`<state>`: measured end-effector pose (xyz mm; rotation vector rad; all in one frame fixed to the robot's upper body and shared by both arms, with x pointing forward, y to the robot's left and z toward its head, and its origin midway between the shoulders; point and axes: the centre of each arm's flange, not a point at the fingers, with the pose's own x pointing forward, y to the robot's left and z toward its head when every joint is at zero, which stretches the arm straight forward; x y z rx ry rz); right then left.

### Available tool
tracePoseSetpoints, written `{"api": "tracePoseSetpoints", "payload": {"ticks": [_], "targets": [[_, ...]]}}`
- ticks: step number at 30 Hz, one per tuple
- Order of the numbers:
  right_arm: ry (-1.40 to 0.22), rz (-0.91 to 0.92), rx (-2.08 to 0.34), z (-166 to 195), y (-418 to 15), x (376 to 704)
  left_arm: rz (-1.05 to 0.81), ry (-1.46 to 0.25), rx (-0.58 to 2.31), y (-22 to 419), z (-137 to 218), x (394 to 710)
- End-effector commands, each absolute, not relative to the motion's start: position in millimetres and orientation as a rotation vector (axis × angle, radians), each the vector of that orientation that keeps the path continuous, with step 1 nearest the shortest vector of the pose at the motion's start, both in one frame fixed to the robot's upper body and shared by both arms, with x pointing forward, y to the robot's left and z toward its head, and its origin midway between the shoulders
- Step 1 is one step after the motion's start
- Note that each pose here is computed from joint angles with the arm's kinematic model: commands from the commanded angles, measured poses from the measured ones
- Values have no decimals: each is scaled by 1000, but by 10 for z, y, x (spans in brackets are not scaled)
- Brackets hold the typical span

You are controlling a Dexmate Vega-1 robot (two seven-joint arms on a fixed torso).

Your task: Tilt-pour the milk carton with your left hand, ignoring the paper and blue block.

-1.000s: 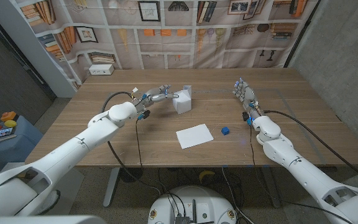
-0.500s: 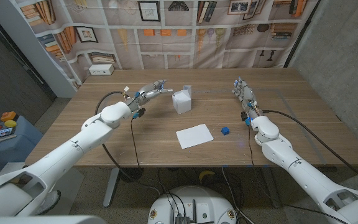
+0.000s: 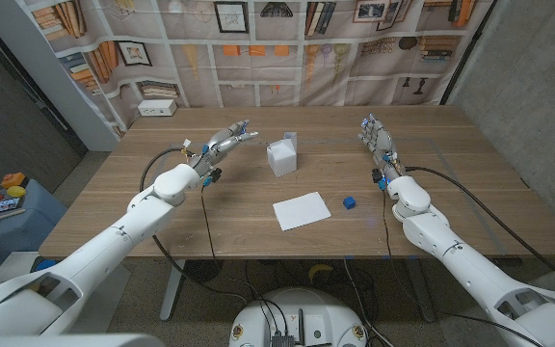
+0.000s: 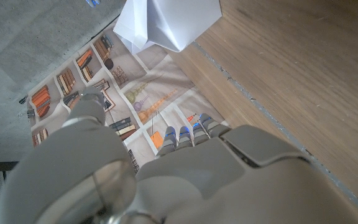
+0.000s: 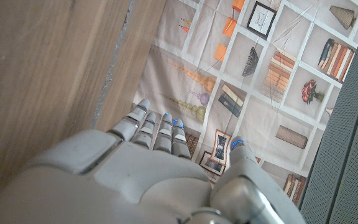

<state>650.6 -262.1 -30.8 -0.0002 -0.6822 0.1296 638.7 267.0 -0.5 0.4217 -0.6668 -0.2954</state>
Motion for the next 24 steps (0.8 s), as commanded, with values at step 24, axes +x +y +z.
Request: {"api": "tracePoseSetpoints", "payload": {"ticks": [24], "targets": [[-624, 144, 38, -249, -2745, 6557, -80, -693, 138, 2671, -255, 6542]]}}
